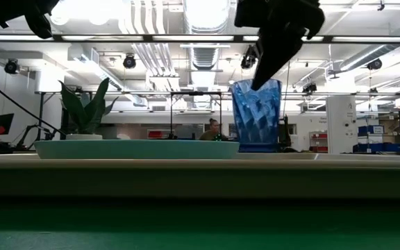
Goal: Pick and place plate/cup/fork/spoon on tray
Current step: Put the blue glass in the top right corner of the serving tray, then put the orange spoon in the right corner of the serving tray
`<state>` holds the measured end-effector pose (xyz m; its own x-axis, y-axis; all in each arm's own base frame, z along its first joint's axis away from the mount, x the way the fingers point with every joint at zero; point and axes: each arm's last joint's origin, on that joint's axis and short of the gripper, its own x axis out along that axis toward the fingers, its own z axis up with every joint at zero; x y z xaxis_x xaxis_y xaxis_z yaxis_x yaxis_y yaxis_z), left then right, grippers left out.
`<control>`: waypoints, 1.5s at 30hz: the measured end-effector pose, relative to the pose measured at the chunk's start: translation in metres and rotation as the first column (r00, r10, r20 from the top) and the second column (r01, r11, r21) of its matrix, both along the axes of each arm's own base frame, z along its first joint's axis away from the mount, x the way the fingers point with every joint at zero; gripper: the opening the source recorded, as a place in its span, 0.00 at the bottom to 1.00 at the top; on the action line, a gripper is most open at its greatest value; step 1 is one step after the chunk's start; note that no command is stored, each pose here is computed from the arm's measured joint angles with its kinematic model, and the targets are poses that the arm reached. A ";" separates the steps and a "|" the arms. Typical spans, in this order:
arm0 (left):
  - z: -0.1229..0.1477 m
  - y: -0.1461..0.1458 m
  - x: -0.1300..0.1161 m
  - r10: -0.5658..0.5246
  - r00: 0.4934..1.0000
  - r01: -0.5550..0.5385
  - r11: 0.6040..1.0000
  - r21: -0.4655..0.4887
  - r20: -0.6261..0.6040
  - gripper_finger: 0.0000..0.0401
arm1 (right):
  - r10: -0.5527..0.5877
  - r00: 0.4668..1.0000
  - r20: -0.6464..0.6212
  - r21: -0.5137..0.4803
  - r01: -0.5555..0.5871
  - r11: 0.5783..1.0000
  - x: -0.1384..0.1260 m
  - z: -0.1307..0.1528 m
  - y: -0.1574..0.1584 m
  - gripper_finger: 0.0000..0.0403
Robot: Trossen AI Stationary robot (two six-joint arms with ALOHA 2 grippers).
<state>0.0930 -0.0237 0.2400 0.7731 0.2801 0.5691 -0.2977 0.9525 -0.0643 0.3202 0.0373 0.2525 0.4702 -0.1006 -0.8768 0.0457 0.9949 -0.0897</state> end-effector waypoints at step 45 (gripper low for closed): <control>0.000 0.000 0.000 0.000 1.000 0.000 1.000 -0.001 0.002 0.01 | -0.054 0.998 0.034 0.009 0.054 0.999 -0.011 -0.018 -0.002 0.16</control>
